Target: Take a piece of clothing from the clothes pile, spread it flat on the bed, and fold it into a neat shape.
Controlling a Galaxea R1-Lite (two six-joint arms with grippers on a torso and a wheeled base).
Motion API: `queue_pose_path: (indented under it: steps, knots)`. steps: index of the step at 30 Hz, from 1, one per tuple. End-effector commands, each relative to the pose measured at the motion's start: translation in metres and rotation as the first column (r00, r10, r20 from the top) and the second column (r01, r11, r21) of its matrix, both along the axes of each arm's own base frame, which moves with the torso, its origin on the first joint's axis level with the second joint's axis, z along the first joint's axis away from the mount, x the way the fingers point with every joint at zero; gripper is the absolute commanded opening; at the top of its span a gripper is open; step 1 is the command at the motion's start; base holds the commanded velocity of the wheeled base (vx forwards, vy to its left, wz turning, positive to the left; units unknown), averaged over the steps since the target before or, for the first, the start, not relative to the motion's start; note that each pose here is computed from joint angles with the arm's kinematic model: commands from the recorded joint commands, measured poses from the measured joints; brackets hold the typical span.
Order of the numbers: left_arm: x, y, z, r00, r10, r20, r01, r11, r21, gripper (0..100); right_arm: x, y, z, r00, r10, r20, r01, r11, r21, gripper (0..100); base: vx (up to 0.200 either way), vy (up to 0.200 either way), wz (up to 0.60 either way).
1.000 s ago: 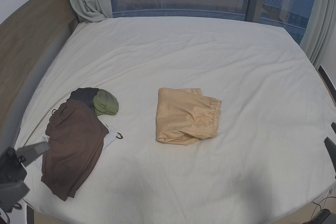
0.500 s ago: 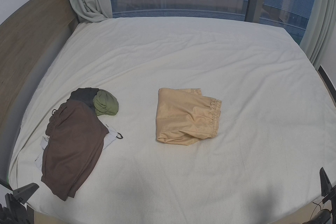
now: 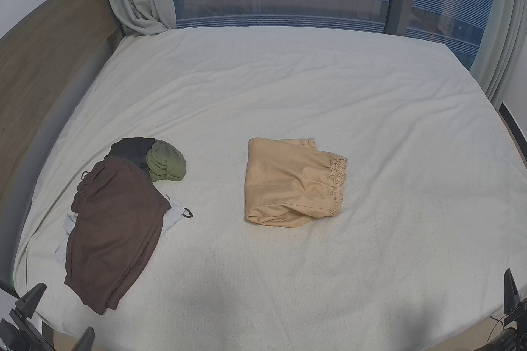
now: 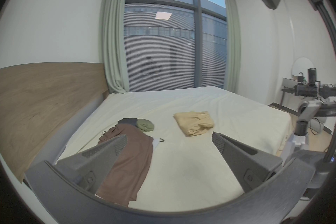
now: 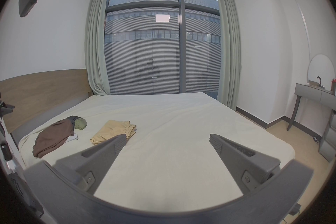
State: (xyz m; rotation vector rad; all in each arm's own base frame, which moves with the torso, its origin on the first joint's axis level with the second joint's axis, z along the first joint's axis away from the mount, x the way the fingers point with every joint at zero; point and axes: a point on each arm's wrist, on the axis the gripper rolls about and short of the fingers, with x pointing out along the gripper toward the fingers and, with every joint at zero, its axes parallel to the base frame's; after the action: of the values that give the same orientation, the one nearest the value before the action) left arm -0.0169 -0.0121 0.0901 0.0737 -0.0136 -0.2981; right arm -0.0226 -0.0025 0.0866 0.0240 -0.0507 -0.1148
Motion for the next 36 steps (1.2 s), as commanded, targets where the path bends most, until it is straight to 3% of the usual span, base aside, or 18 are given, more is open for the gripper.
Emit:
queue_pose_path:
  steps: [1,2,4,8,11,16,20,24,26,31,36]
  knots:
    - [-0.001,-0.004,-0.005,0.981,-0.192,-0.002,0.191,0.981,0.039,100,0.0,0.001,-0.007,0.999,0.03,-0.019,-0.029,0.999,0.034,100,0.0,0.0,0.0]
    - [-0.001,-0.002,-0.005,0.968,-0.251,-0.023,0.252,0.968,0.016,100,0.0,0.001,-0.008,0.999,0.028,-0.022,-0.027,0.999,0.035,100,0.0,0.0,0.0]
    - [0.001,0.002,-0.005,0.965,-0.256,-0.059,0.255,0.967,-0.022,100,0.0,0.001,-0.008,0.999,0.028,-0.023,-0.027,0.999,0.033,100,0.0,0.0,0.0]
    - [0.003,0.005,-0.004,0.986,-0.143,-0.081,0.14,0.989,-0.04,100,0.0,0.001,-0.008,0.999,0.028,-0.022,-0.027,0.999,0.035,100,0.0,0.0,0.0]
    - [-0.006,0.004,-0.007,0.997,-0.048,0.052,0.048,0.999,0.0,100,0.0,0.001,-0.008,0.999,0.028,-0.022,-0.027,0.999,0.035,100,0.0,0.0,0.0]
    - [-0.005,0.007,-0.007,0.995,0.089,0.038,-0.088,0.996,-0.026,100,0.0,0.001,-0.008,0.999,0.025,-0.024,-0.024,0.999,0.033,100,0.0,0.0,0.0]
    - [-0.004,0.007,-0.006,0.993,0.112,0.024,-0.11,0.991,-0.071,100,0.0,0.001,-0.008,0.999,0.029,-0.024,-0.029,0.999,0.031,100,0.0,0.0,0.0]
    - [-0.004,0.01,-0.008,0.976,0.214,-0.028,-0.216,0.973,-0.077,100,0.0,0.001,-0.008,0.999,0.035,-0.03,-0.034,0.999,0.019,100,0.0,0.0,0.0]
    - [-0.004,0.009,-0.008,0.975,0.219,-0.043,-0.221,0.973,-0.059,100,0.0,0.001,-0.009,0.998,0.041,-0.041,-0.04,0.999,0.017,100,0.0,0.0,0.0]
    - [-0.006,0.01,-0.009,0.981,0.193,0.034,-0.19,0.978,-0.085,100,0.0,0.001,-0.01,0.997,0.054,-0.047,-0.054,0.999,0.008,100,0.0,0.0,0.0]
    - [-0.006,0.009,-0.008,0.985,0.172,0.033,-0.169,0.982,-0.085,100,0.0,0.002,-0.01,0.994,0.094,-0.052,-0.095,0.995,-0.018,100,0.0,0.0,0.0]
